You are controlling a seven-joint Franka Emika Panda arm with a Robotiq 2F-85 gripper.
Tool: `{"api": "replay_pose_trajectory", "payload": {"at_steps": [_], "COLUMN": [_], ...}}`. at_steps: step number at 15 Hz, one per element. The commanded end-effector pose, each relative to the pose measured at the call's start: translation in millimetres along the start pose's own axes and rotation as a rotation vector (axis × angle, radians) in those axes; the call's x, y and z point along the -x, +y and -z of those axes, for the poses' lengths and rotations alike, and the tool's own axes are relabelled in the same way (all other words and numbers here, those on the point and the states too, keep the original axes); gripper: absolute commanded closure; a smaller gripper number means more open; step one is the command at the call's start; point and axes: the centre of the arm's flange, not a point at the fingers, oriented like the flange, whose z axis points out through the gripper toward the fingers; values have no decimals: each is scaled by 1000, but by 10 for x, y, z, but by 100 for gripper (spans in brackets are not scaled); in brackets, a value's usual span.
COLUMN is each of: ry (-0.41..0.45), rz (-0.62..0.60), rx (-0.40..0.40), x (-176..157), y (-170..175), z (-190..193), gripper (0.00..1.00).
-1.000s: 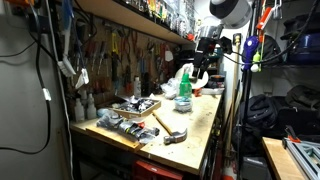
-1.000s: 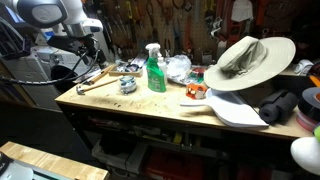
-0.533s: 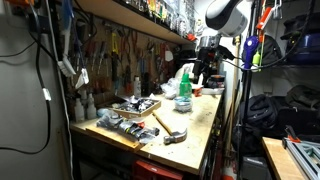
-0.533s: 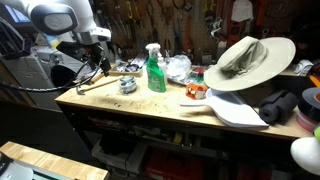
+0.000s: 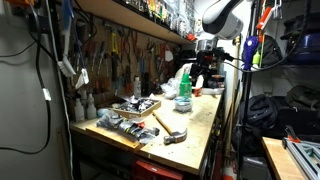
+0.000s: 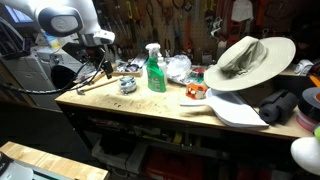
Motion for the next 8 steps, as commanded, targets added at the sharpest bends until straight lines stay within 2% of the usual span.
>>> {"api": "replay_pose_trajectory", "payload": {"at_steps": [1,8], "ry": [13,17], "rz": [-164,-374], "rx": [59,135], "x": [-225,-486], "y": [73,171], "z": [-189,-401], "gripper": [0,0]}}
